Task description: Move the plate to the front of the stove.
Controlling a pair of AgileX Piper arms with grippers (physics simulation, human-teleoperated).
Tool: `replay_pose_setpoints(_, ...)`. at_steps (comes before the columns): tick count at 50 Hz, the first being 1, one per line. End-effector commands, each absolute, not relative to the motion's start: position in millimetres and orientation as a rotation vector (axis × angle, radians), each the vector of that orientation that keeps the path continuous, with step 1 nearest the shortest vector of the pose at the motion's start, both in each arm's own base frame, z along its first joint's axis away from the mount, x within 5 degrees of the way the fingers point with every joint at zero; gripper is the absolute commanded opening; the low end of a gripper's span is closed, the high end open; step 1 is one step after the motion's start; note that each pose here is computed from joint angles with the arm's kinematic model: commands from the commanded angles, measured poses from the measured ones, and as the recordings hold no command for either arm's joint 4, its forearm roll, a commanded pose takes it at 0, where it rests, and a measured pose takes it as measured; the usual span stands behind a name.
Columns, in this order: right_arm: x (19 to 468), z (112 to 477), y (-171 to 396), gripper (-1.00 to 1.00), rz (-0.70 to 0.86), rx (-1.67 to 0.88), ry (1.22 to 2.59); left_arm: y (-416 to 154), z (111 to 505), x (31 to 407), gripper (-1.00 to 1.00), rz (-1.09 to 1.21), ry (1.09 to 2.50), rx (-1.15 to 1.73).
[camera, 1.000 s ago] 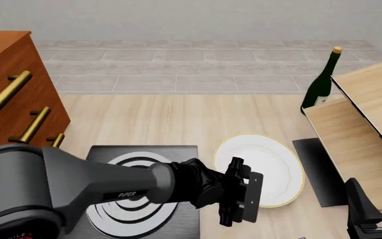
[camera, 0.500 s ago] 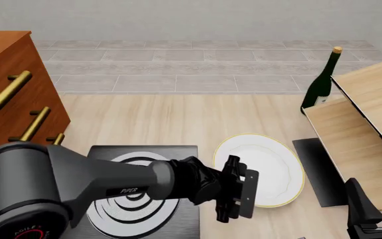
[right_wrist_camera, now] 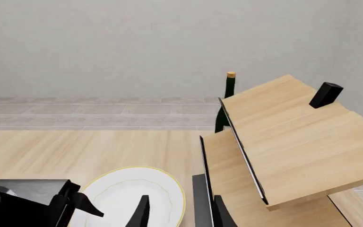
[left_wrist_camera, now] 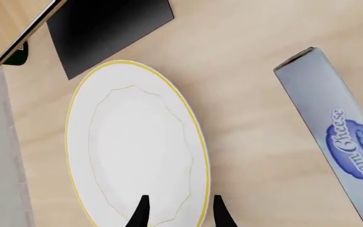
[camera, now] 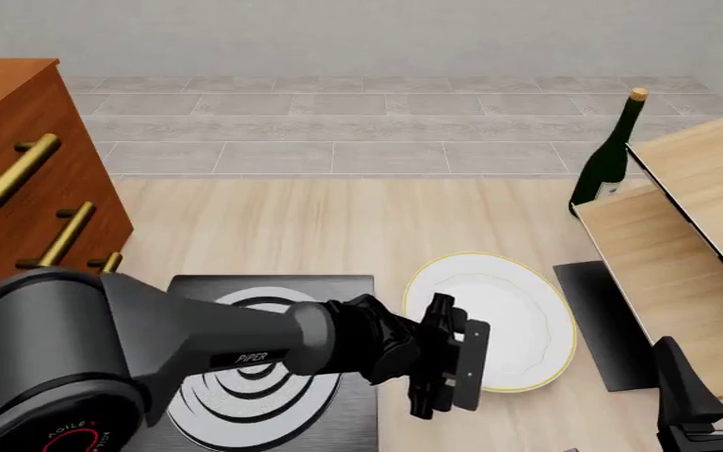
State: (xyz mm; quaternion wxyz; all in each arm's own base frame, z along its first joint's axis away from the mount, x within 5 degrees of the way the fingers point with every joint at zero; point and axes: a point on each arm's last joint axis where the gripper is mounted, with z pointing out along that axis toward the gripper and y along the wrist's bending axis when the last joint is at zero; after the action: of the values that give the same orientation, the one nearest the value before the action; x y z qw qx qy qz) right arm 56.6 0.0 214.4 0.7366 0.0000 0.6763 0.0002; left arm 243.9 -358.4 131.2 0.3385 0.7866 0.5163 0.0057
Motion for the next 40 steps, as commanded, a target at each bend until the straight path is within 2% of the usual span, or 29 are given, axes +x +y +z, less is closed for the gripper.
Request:
replay_pose_setpoints(1, 57, 214, 0, 1.00, 0.000, 0.000, 1.485, -362, 122, 240, -1.00, 0.010, 1.336, 2.067)
replay_pose_setpoints(16, 57, 214, 0, 1.00, 0.000, 0.000, 1.485, -348, 128, 255, -1.00, 0.046, 1.330, 2.016)
replay_pose_setpoints(40, 57, 214, 0, 1.00, 0.001, 0.000, 1.485, -327, 158, 274, -1.00, 0.116, 1.260, 1.887)
